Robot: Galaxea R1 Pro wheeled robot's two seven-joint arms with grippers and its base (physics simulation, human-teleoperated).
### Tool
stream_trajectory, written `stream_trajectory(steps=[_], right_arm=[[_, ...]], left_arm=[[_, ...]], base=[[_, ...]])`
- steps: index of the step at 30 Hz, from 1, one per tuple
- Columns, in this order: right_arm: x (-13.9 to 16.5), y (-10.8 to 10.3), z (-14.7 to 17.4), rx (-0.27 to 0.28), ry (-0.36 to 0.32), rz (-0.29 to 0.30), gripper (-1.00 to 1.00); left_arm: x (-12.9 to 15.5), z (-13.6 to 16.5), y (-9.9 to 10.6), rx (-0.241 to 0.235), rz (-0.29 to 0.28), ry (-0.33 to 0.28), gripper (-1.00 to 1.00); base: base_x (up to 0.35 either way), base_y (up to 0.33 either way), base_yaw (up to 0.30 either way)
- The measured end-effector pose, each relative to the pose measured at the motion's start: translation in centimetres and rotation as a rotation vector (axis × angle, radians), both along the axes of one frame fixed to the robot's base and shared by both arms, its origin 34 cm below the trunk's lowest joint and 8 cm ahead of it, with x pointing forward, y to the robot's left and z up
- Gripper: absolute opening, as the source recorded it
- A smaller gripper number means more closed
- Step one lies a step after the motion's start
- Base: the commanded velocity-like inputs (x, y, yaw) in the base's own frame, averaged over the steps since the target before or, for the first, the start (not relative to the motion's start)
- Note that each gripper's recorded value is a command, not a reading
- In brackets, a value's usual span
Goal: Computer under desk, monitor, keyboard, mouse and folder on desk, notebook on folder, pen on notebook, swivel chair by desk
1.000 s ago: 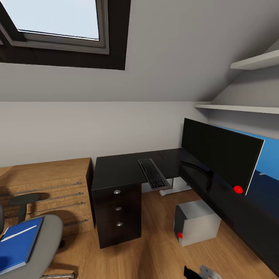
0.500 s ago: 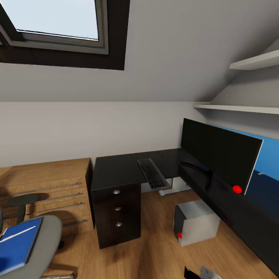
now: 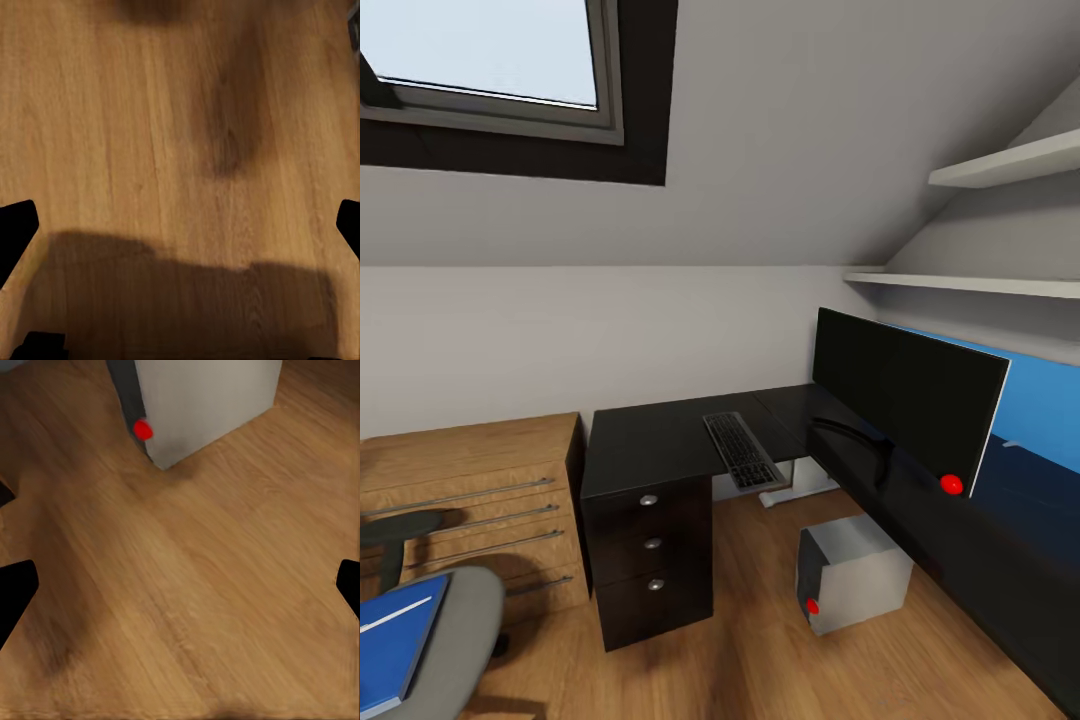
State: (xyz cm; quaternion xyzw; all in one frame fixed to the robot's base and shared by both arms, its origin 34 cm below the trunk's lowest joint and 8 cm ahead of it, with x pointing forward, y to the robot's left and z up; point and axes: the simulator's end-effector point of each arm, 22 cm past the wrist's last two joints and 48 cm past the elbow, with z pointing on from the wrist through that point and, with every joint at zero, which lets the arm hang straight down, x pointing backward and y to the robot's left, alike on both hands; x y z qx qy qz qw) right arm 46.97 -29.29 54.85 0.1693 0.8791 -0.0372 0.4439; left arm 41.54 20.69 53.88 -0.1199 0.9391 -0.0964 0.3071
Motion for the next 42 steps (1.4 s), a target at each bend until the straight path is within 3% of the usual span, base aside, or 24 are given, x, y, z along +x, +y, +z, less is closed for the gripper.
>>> stream_trajectory(steps=[10, 13, 14, 19, 28, 42], right_arm=[[-1.7, 0.5, -0.6, -0.02, 0.008, 0.041, 1.0], [-1.9, 0.5, -0.4, -0.028, -0.013, 0.042, 1.0], [-2.6, 0.2, 0.2, -0.048, -0.061, 0.037, 1.0], [-3.0, 0.8, 0.4, -0.062, -0.077, 0.075, 1.0], [-3.8, 1.9, 0.0, -0.075, -0.067, 0.143, 1.0], [-4.4, 2.2, -0.2, -0.076, -0.059, 0.156, 1.0]], left_arm=[[-0.3, -0.3, 0.5, 0.016, 0.012, -0.017, 1.0], [-0.2, -0.2, 0.6, 0.018, 0.014, -0.025, 1.0], [0.5, 0.3, 0.9, 0.033, 0.015, -0.065, 1.0], [0.8, 0.6, 0.9, 0.044, 0.009, -0.087, 1.0], [-1.2, -1.0, 1.3, 0.061, 0.002, -0.039, 1.0], [-1.8, -1.5, 1.5, 0.065, 0.002, -0.023, 1.0]], base=[[0.0, 0.0, -0.002], [0.0, 0.0, 0.0], [0.0, 0.0, 0.0], [0.0, 0.0, -0.023], [-0.017, -0.086, -0.187], [-0.145, -0.229, -0.189]])
